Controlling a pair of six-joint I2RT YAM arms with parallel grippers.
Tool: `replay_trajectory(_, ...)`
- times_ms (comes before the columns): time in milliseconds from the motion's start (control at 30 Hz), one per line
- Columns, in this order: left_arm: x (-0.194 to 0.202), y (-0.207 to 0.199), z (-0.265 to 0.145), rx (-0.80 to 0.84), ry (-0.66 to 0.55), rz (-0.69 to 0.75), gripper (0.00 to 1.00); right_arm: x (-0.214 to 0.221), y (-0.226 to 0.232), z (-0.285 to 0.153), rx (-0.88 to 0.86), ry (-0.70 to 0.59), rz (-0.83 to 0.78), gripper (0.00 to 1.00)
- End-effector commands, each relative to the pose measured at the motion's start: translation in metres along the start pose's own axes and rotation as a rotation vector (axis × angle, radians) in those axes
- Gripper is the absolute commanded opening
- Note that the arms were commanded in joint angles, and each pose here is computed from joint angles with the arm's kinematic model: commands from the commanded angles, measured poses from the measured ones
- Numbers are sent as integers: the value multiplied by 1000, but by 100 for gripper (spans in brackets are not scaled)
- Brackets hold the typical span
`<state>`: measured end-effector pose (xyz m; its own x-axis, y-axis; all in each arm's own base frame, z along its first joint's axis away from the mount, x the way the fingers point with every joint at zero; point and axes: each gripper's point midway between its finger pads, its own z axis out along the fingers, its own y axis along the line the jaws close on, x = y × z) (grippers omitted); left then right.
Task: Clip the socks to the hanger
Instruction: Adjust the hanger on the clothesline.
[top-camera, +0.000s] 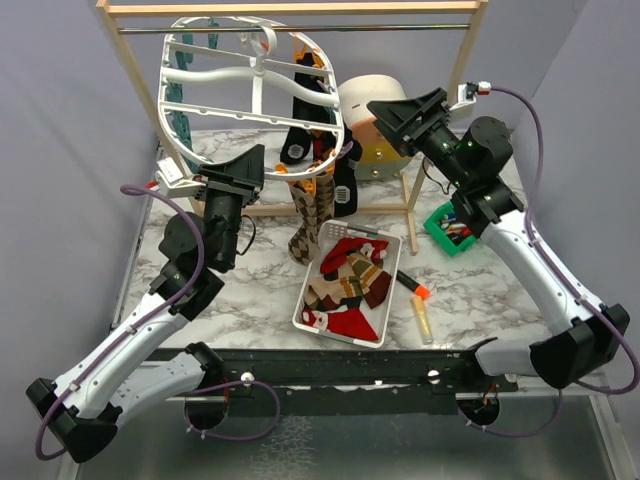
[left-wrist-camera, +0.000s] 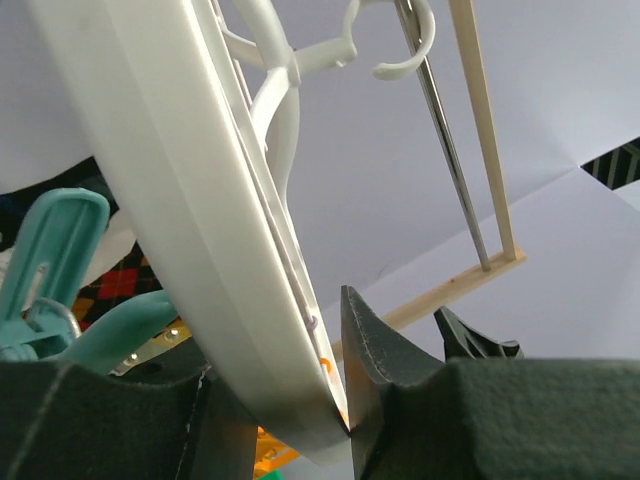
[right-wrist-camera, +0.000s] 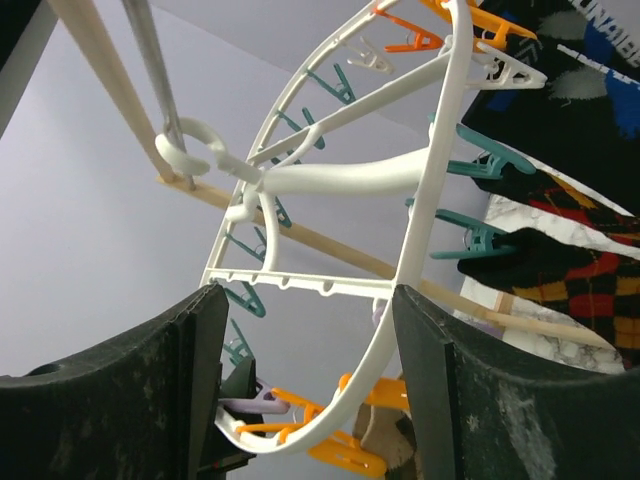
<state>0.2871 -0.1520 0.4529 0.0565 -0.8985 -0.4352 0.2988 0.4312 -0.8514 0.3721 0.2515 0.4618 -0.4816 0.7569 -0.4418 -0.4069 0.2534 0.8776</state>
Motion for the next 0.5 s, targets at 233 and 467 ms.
replay_trajectory(233,8,-16,6,85,28,11,35,7,21,-59,0,30,-109,72)
replay_trajectory(467,20,-19,15,96,49,8,35,36,34,-54,-93,172,1,70)
